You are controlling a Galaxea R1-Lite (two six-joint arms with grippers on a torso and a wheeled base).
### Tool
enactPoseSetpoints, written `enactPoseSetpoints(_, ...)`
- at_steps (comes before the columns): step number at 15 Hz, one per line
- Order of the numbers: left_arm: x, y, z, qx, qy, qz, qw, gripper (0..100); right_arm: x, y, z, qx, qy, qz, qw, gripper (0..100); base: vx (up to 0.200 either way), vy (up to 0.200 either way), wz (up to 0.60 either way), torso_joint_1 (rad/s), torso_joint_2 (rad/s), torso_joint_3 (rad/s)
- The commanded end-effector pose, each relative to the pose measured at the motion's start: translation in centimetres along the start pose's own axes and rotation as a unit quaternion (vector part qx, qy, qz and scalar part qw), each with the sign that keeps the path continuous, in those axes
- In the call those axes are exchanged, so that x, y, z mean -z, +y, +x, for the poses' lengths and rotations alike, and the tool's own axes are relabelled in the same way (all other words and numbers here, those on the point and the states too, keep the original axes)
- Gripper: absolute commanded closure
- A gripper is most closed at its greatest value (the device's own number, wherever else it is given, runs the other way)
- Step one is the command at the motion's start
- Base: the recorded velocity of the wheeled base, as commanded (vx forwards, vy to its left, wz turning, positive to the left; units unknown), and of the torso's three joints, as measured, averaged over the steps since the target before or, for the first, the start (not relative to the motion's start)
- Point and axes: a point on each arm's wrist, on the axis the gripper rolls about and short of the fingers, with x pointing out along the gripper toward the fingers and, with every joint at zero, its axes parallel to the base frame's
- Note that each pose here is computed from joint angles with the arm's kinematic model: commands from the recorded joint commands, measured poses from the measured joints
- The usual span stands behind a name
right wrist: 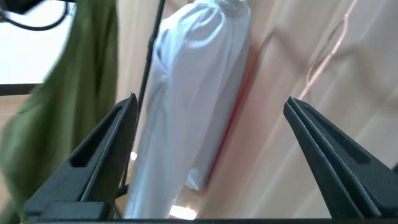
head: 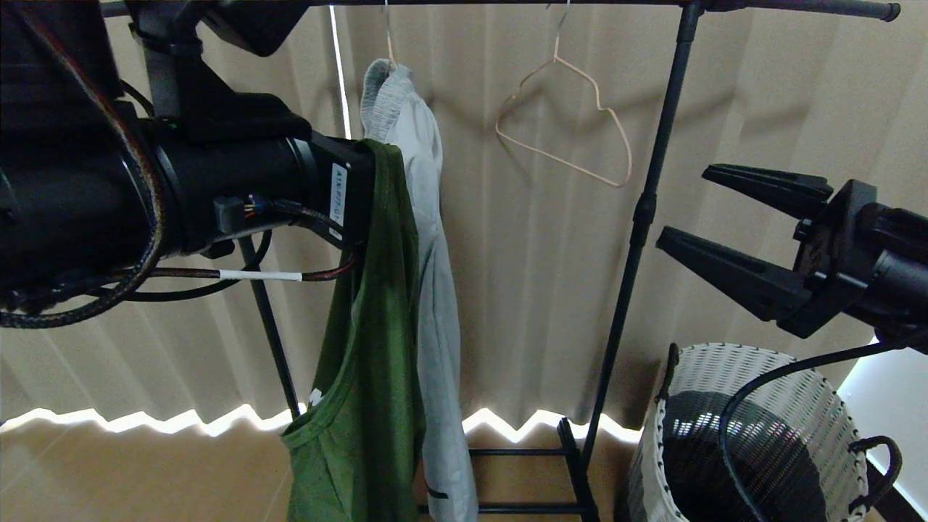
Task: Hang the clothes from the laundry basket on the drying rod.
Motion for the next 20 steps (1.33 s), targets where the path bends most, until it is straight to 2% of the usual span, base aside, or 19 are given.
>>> enactPoseSetpoints(1,0.3,0.1,0.2,-0.004,0.006,0.002,1.0000,100,0.2,0.1,-0.1,-0.002,0.003,0.002,1.0000,0,0.000,0.000,0.00,0.000,0.00,0.000)
enactPoseSetpoints(3,1.3,-0.1,0.1,-0.001,0.020,0.022,0.9996,100,0.4,0.4,-0.1,-0.008,0.006,0.004,0.9999,0,0.000,0.000,0.00,0.000,0.00,0.000)
enactPoseSetpoints(6,1.2,0.0,0.0,-0.004,0.018,0.020,0.9996,100,1.1,0.6,-0.4,-0.008,0.018,0.009,0.9998,0,0.000,0.000,0.00,0.000,0.00,0.000)
enactPoseSetpoints(8,2.5,-0.3,-0.3,0.001,0.040,0.010,0.9991,100,2.2,0.7,-0.8,-0.001,0.038,0.008,0.9993,0,0.000,0.000,0.00,0.000,0.00,0.000)
enactPoseSetpoints(10,3.2,-0.3,-0.5,0.001,0.050,0.008,0.9987,100,3.5,0.5,-1.6,0.020,0.065,-0.022,0.9974,0,0.000,0.000,0.00,0.000,0.00,0.000)
enactPoseSetpoints(11,3.5,0.3,-0.6,-0.013,0.057,0.006,0.9983,100,4.2,0.5,-2.0,0.037,0.081,-0.048,0.9949,0,0.000,0.000,0.00,0.000,0.00,0.000)
enactPoseSetpoints(13,4.3,0.7,-0.7,-0.028,0.072,0.002,0.9970,100,4.5,0.3,-2.2,0.058,0.091,-0.046,0.9931,0,0.000,0.000,0.00,0.000,0.00,0.000)
enactPoseSetpoints(14,5.3,1.3,-1.7,-0.055,0.089,0.000,0.9946,100,5.3,-0.3,-3.1,0.108,0.119,-0.048,0.9859,0,0.000,0.000,0.00,0.000,0.00,0.000)
enactPoseSetpoints(15,5.8,1.6,-2.3,-0.066,0.097,0.001,0.9930,100,5.9,-0.5,-3.6,0.135,0.138,-0.052,0.9799,0,0.000,0.000,0.00,0.000,0.00,0.000)
enactPoseSetpoints(17,7.6,2.9,-5.4,-0.108,0.115,-0.007,0.9874,100,7.6,-0.4,-5.1,0.208,0.195,-0.079,0.9552,0,0.000,0.000,0.00,0.000,0.00,0.000)
enactPoseSetpoints(18,9.0,3.3,-7.2,-0.130,0.128,-0.011,0.9831,100,7.6,-0.4,-6.1,0.248,0.203,-0.082,0.9436,0,0.000,0.000,0.00,0.000,0.00,0.000)
enactPoseSetpoints(20,11.5,3.4,-10.3,-0.165,0.149,-0.019,0.9748,100,8.3,-0.4,-7.7,0.279,0.219,-0.080,0.9315,0,0.000,0.000,0.00,0.000,0.00,0.000)
